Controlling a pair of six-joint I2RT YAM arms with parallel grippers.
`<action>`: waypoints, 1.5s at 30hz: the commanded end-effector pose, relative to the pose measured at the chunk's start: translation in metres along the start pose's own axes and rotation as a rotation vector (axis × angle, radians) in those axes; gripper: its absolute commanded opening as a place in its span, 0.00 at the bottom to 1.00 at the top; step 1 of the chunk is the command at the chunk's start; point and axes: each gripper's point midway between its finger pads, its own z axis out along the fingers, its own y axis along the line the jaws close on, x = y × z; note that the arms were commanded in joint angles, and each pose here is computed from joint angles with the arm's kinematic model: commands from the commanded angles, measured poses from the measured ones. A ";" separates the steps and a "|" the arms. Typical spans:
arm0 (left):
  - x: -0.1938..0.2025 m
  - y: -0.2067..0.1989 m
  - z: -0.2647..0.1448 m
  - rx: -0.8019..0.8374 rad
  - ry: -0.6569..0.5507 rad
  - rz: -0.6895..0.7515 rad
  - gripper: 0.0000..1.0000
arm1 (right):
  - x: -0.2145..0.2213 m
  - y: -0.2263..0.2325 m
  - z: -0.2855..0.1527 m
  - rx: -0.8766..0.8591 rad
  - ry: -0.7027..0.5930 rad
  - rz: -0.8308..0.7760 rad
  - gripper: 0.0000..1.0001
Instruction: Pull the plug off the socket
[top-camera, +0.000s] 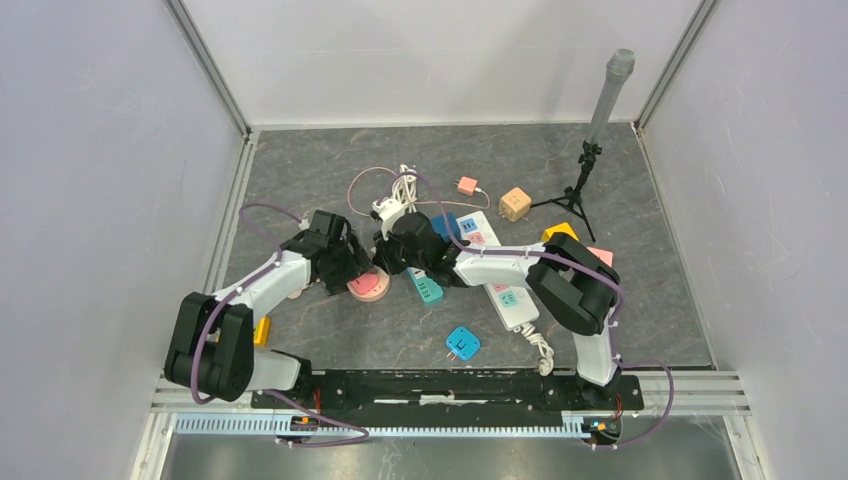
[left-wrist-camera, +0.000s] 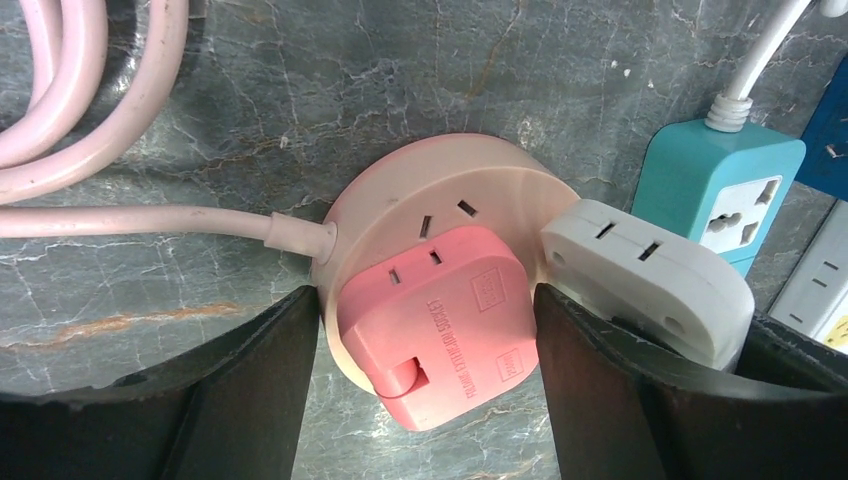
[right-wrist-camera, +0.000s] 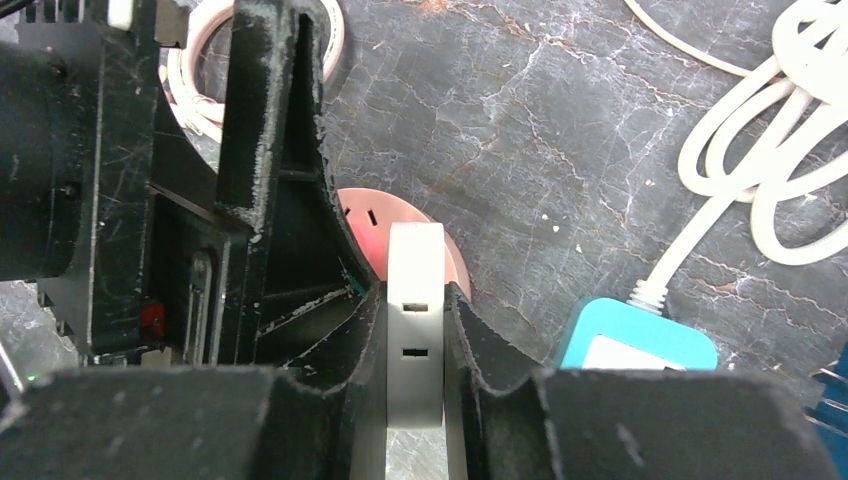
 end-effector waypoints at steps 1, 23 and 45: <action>0.023 0.052 0.017 -0.188 0.020 -0.015 0.36 | -0.028 -0.016 -0.016 -0.009 -0.080 0.015 0.00; 0.026 0.056 0.021 -0.205 0.034 -0.011 0.23 | -0.059 0.018 -0.031 -0.268 -0.153 0.230 0.00; 0.028 0.050 0.024 -0.183 0.059 0.001 0.20 | -0.059 0.016 -0.024 -0.170 -0.139 0.108 0.00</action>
